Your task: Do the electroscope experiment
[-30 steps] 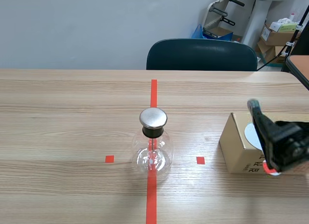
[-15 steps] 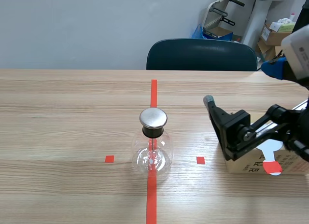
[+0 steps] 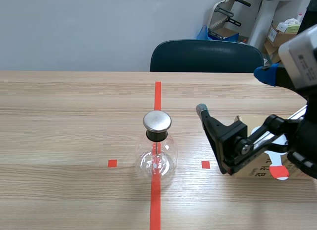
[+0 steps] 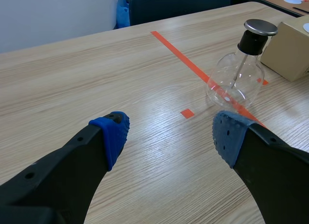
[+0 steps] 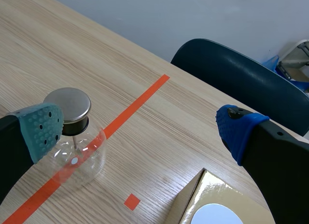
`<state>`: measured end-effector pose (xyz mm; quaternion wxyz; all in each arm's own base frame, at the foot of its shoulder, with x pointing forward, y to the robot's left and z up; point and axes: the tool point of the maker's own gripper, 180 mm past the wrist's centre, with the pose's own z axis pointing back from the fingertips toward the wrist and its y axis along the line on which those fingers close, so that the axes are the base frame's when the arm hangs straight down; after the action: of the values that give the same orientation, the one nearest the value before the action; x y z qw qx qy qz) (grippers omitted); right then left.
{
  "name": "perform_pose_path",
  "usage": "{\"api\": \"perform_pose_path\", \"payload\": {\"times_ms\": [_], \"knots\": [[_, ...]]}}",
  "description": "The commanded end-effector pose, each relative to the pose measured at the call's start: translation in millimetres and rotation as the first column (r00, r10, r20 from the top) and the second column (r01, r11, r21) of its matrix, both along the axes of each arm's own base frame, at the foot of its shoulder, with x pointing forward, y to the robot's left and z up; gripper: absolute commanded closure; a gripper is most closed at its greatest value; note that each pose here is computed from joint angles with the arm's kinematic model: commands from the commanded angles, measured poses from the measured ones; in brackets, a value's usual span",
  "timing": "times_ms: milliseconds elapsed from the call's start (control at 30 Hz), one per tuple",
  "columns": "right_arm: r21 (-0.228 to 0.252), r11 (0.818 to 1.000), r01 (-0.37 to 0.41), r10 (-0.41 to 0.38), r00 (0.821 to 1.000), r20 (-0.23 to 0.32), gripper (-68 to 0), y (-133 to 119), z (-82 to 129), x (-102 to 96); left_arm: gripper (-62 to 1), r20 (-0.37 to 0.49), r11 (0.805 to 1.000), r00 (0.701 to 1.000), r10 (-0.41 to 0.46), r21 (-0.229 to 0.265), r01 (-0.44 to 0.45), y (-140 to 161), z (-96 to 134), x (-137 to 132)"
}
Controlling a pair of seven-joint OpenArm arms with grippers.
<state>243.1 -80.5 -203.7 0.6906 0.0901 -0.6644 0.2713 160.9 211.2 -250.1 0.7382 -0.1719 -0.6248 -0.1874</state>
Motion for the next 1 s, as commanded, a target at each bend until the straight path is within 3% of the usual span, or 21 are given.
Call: {"api": "perform_pose_path", "payload": {"times_ms": [0,967], "knots": [[0.008,1.000,0.008,-0.008,1.000,0.022,-67.9,-2.8,5.3,1.9,-39.2,0.020,1.000,1.000,0.004,-0.020,-0.004,-2.9,5.3,1.8],[0.022,1.000,0.011,-0.012,0.999,0.035,-67.9,-3.2,8.5,2.1,-39.2,0.015,1.000,1.000,0.005,-0.017,-0.005,-2.5,4.2,1.5]]}}
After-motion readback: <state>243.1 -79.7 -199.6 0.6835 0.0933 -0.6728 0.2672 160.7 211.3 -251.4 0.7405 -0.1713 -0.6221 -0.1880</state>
